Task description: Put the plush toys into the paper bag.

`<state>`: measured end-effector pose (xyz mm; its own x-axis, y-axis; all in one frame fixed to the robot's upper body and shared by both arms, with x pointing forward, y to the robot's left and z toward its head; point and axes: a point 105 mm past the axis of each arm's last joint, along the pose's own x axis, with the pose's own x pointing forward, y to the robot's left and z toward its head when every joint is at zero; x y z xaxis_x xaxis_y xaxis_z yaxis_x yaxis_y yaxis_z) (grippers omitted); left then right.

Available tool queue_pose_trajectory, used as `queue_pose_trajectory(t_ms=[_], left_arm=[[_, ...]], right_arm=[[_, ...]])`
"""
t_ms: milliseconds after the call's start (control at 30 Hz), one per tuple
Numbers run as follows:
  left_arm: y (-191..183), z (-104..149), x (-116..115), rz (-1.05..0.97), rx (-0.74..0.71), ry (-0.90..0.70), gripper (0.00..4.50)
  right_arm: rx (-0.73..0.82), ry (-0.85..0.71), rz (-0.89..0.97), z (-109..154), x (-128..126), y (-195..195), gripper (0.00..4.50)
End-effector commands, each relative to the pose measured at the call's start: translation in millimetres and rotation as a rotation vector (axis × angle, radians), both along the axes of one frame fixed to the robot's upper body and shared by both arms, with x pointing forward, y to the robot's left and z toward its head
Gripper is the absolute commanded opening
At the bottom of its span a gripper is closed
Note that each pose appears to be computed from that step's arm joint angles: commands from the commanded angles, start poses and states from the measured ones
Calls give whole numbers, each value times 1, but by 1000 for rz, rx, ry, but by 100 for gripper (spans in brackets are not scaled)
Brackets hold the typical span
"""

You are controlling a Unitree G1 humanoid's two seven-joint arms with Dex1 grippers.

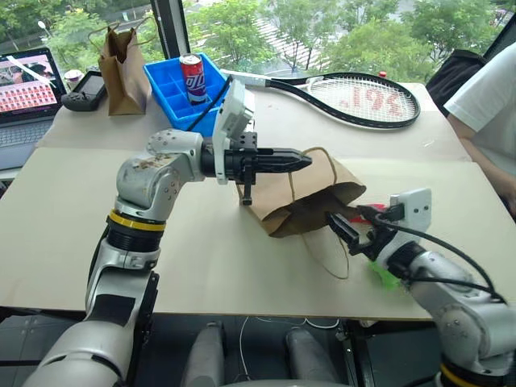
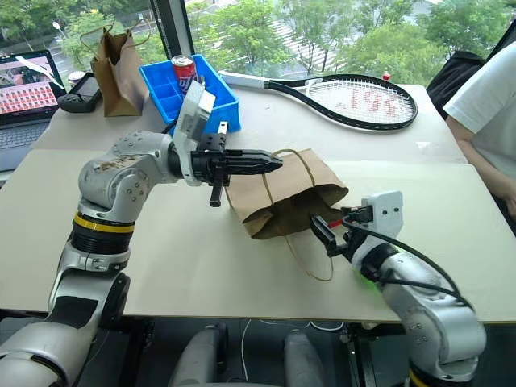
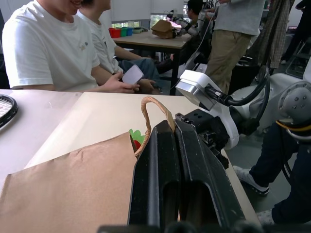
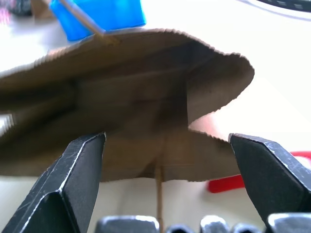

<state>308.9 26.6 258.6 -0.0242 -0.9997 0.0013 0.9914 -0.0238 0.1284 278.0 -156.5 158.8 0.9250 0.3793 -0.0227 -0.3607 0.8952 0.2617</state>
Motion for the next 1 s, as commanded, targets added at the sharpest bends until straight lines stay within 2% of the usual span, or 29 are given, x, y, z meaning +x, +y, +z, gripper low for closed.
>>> queue_pose_trajectory(t_ms=[33, 133, 200, 300, 367, 500, 633, 733, 833, 900, 933, 967, 1000], left_arm=[[-4, 11, -6, -32, -15, -44, 0], [0, 17, -3, -28, -8, -59, 0], [2, 22, -2, -31, -6, -65, 0], [4, 30, -2, -47, -10, -62, 0], [4, 32, -2, -55, -9, -61, 0], [3, 36, -1, -61, -17, -57, 0], [3, 36, 0, -51, -16, -60, 0], [4, 36, 1, -47, -16, -59, 0], [4, 36, 1, -45, -12, -61, 0], [3, 37, 2, -41, -17, -60, 0], [3, 37, 2, -41, -17, -60, 0], [3, 37, 2, -42, -18, -60, 0], [2, 37, 1, -44, -19, -57, 0]], right_arm=[[153, -164, -6, 35, -5, 1, 448], [101, -218, 54, 49, -22, -10, 448], [-72, -202, 78, 48, -34, -27, 448], [-445, -47, 31, 32, -46, -75, 448], [-603, 44, -5, 26, -51, -103, 448], [-632, 155, -11, 13, -58, -122, 448], [-593, 276, -12, -20, -61, -121, 448], [-513, 296, -59, -36, -56, -122, 375], [-473, 328, -63, -50, -53, -121, 266], [-458, 332, -44, -50, -54, -119, 209], [-442, 321, -36, -45, -54, -118, 205], [-429, 310, -29, -40, -55, -118, 140], [-434, 301, -13, -34, -57, -118, 125]])
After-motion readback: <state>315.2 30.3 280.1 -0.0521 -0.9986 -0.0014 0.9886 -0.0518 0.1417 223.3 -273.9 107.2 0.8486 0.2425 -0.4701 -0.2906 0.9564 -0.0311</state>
